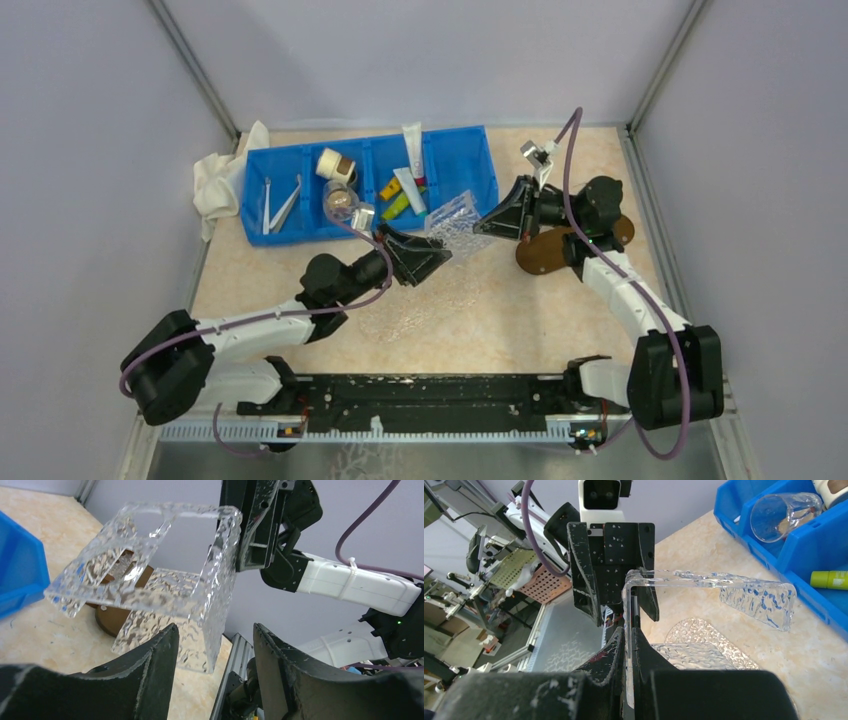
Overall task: Prepare toiletry sets of a toothbrush and toothpaste on the tray
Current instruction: Pick up the toothpaste holder from the storage box, then place the toothpaste holder at the center of the board.
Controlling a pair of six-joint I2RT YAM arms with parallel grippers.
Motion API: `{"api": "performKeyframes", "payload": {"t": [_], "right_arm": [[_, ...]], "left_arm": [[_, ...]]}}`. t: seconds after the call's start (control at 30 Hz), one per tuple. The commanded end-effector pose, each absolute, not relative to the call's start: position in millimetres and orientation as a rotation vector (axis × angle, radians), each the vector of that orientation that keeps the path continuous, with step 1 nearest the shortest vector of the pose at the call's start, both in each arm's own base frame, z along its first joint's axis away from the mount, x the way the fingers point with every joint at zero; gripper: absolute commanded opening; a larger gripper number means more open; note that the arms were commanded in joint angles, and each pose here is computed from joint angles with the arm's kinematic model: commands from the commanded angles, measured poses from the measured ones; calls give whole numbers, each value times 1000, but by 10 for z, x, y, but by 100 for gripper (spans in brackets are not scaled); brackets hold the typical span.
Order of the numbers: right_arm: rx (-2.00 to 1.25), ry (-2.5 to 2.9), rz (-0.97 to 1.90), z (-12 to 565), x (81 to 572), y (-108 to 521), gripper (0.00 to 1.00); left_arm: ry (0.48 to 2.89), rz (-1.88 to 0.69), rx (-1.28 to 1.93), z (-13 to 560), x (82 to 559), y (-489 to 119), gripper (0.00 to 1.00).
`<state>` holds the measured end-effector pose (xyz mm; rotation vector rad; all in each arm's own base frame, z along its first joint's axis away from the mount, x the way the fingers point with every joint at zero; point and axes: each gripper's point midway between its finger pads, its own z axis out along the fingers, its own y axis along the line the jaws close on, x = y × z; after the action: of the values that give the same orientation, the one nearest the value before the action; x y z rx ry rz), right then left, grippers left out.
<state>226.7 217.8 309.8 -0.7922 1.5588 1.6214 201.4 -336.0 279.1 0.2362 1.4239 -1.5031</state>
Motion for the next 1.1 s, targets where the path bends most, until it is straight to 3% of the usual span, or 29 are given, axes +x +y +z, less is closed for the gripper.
{"api": "performKeyframes", "payload": {"t": [0.0, 0.07, 0.13, 0.17, 0.2, 0.23, 0.37, 0.4, 0.53, 0.63, 0.87, 1.07], "right_arm": [[-878, 1480, 1570, 3160, 2222, 2227, 0], [-886, 1478, 1569, 3151, 2214, 2235, 0], [-892, 1476, 1565, 3149, 2209, 2234, 0], [-896, 1475, 1561, 3142, 2209, 2233, 0], [-899, 1476, 1557, 3137, 2209, 2232, 0], [-904, 1474, 1550, 3132, 2210, 2231, 0], [-926, 1466, 1529, 3109, 2207, 2227, 3], [-938, 1457, 1519, 3109, 2200, 2225, 11], [-992, 1440, 1479, 3080, 2184, 2214, 60], [-1011, 1477, 1424, 3002, 2212, 2174, 74], [-1017, 1546, 987, 2798, 2563, 1952, 80], [-999, 1564, 932, 2734, 2633, 1912, 80]], "left_arm": [[1281, -1543, 263, 3154, 1974, -3383, 59], [1268, -1537, 271, 3161, 1979, -3389, 51], [1248, -1518, 285, 3162, 1987, -3381, 37], [1241, -1504, 295, 3150, 1987, -3372, 26], [1232, -1485, 308, 3135, 1986, -3360, 5], [1225, -1466, 322, 3119, 1983, -3346, 0], [1159, -1384, 414, 3065, 1900, -3255, 0], [1142, -1351, 446, 3042, 1880, -3232, 0], [1129, -1223, 553, 2873, 1836, -3147, 0], [1134, -1102, 636, 2680, 1826, -3054, 0], [1078, -760, 834, 2184, 1846, -2761, 0], [1045, -492, 918, 1959, 2042, -2604, 0]]}}
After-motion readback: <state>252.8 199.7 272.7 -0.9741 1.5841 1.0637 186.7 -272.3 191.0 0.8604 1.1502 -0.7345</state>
